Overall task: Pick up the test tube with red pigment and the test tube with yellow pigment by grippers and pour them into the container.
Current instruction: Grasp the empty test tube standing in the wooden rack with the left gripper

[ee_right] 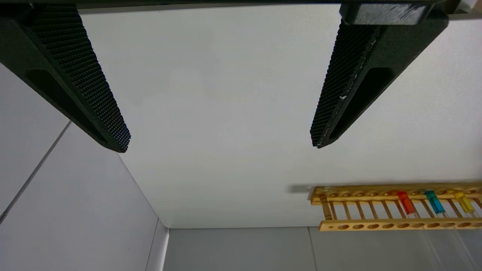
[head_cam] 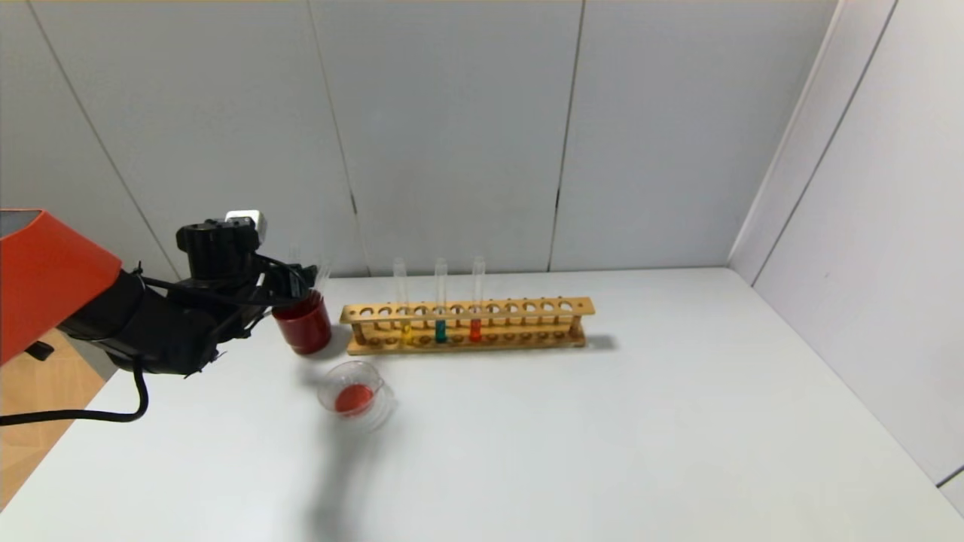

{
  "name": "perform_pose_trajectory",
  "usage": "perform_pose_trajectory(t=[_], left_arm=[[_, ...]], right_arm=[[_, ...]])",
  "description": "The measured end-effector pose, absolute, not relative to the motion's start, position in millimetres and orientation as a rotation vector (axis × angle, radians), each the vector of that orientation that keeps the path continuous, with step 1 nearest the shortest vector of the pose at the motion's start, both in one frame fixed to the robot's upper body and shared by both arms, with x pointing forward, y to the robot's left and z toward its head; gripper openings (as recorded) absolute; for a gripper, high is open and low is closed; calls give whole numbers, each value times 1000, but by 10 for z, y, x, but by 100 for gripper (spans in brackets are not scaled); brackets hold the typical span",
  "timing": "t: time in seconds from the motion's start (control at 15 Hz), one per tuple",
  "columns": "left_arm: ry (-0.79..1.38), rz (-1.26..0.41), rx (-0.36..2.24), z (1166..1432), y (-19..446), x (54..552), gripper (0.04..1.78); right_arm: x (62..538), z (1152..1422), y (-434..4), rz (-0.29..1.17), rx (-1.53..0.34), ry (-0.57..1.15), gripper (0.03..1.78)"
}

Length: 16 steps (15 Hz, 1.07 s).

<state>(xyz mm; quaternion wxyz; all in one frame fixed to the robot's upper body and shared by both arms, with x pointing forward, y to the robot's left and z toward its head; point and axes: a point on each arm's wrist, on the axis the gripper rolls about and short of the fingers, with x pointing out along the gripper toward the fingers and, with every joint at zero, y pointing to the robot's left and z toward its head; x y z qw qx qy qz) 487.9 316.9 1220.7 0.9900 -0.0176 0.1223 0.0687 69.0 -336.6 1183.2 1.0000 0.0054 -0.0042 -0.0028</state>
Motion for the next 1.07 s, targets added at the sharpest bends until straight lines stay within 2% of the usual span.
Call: perform_pose_trajectory(t=[0.2, 0.47, 0.67, 0.87, 1.07], left_arm=[[188, 136, -43, 12453, 3174, 4770, 175], [67, 119, -50, 13023, 3142, 4454, 175], [34, 90, -52, 13355, 3088, 4172, 175], [12, -43, -63, 13493, 3055, 3934, 175], [59, -291, -69, 13376, 3020, 3674, 175]], right_arm=[[690, 11832, -3366, -5, 11, -8, 175], [690, 11832, -3366, -5, 10, -8, 175], [690, 11831, -3366, -5, 11, -8, 175], [690, 11832, -3366, -5, 11, -8, 175], [690, 11831, -3366, -5, 11, -8, 175]])
